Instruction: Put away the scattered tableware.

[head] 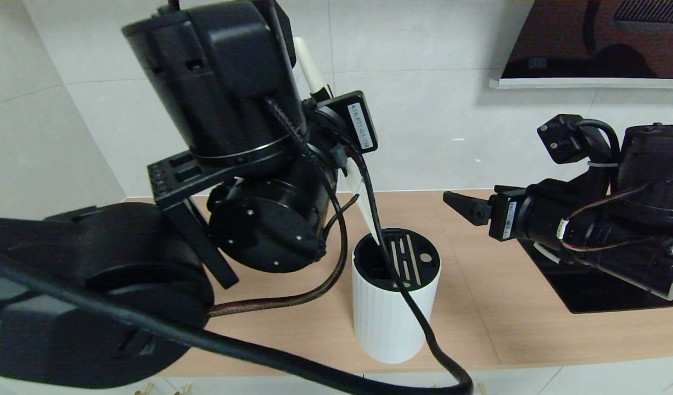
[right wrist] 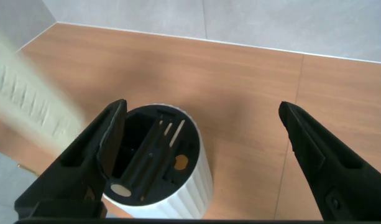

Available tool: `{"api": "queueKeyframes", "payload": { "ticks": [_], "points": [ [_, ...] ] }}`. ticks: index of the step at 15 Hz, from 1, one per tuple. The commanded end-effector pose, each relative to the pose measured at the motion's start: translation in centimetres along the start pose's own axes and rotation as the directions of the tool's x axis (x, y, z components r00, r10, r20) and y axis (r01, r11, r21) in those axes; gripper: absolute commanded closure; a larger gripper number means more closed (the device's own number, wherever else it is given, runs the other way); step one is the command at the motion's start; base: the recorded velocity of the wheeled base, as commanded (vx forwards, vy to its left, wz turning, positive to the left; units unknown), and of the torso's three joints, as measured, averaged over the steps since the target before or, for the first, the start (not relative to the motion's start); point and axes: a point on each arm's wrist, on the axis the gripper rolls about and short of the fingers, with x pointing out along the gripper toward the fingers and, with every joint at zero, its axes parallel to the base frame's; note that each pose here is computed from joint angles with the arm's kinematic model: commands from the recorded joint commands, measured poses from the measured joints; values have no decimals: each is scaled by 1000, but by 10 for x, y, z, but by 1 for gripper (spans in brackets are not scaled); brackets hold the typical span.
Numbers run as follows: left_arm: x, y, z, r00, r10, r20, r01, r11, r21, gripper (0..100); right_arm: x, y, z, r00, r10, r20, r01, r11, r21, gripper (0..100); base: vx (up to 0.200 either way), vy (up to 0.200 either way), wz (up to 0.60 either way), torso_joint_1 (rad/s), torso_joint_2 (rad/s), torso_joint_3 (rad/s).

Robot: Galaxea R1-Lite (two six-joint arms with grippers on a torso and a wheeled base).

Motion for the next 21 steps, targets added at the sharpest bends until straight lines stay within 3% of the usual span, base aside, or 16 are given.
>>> {"api": "queueKeyframes", "payload": {
  "ticks": [1,3,8,19,21],
  "points": [
    [2,-7,-26,1000,21,-9,-20,998,68,100,2,0,-2,1000,-2,-7,2,1000,-1,0,0,0,0,0,0,0],
    [-4,-12,-37,1000,5,2,-6,994,106,100,3,0,-2,1000,-2,-9,2,1000,-1,0,0,0,0,0,0,0],
    [-11,-19,-58,999,-20,-34,25,989,148,100,2,0,-2,1000,-2,-9,2,1000,-1,0,0,0,0,0,0,0],
    [-7,-22,-82,998,-15,-60,26,983,183,100,1,0,-2,1000,0,-8,0,1000,-1,0,0,0,0,0,0,0],
    [-6,-21,-90,997,-12,-74,27,979,200,100,1,0,-2,1000,1,-9,-1,1000,-1,0,0,0,0,0,0,0]
  ]
}}
